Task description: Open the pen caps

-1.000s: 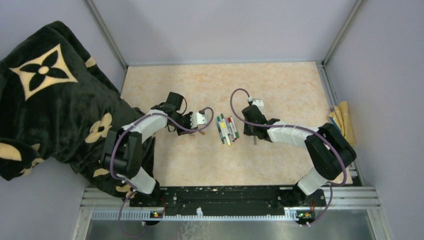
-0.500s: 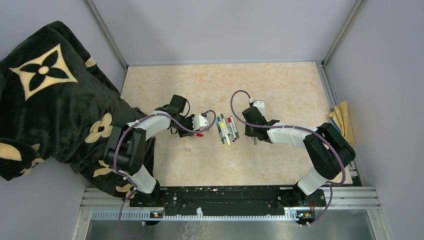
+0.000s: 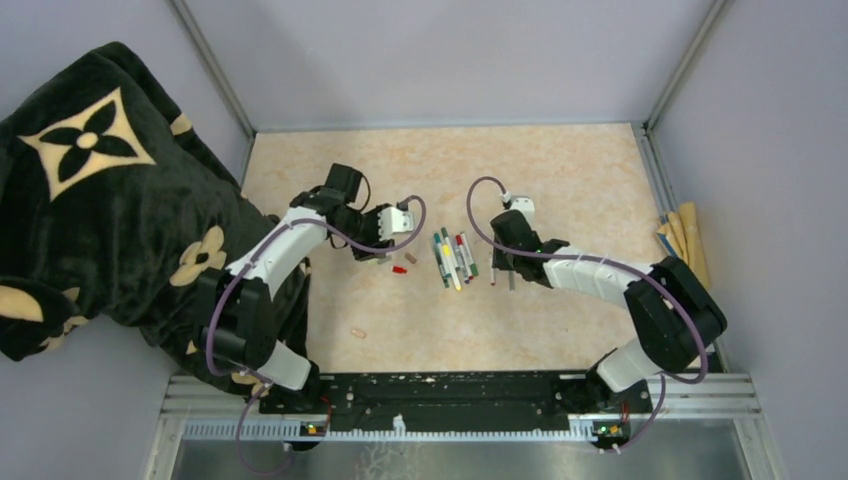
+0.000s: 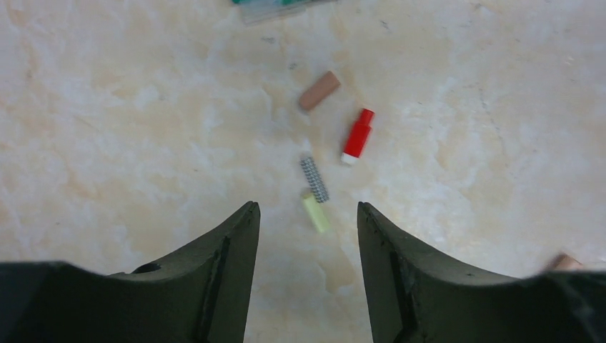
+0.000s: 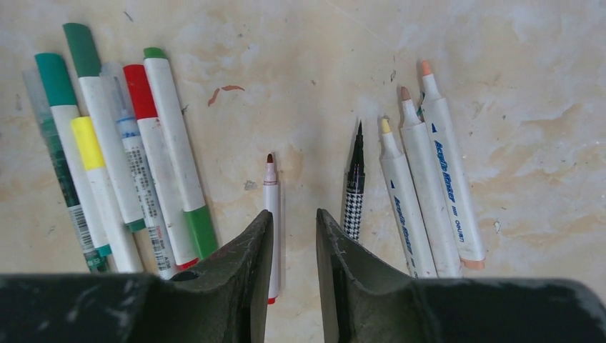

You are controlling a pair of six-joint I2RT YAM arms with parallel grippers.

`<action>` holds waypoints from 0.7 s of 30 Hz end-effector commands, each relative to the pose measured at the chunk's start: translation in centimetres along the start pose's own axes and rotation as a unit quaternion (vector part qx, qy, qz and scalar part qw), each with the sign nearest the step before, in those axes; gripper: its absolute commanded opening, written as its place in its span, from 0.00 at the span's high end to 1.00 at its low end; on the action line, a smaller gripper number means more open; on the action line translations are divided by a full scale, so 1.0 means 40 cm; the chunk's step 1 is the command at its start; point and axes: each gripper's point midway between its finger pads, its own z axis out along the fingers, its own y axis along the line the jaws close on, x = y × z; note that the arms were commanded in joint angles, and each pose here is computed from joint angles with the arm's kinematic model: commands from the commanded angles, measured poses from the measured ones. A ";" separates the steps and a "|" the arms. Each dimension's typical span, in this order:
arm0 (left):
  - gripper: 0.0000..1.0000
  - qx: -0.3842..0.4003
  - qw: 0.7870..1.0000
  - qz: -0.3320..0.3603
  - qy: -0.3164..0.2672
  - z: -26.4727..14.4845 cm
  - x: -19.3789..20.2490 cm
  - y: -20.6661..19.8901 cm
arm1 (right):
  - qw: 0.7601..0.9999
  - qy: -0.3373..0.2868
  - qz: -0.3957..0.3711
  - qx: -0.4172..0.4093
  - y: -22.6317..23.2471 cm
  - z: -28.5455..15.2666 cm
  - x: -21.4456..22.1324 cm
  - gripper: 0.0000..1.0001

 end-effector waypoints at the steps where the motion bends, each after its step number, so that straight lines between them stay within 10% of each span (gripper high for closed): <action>1: 0.40 0.109 0.994 0.005 0.023 -0.022 0.058 -0.165 | 0.999 -0.036 0.012 -0.030 0.027 -0.045 -0.072 0.74; 21: 0.38 0.141 0.990 -0.011 0.019 -0.055 0.103 -0.280 | 0.994 -0.011 -0.034 -0.101 0.216 0.009 -0.079 0.75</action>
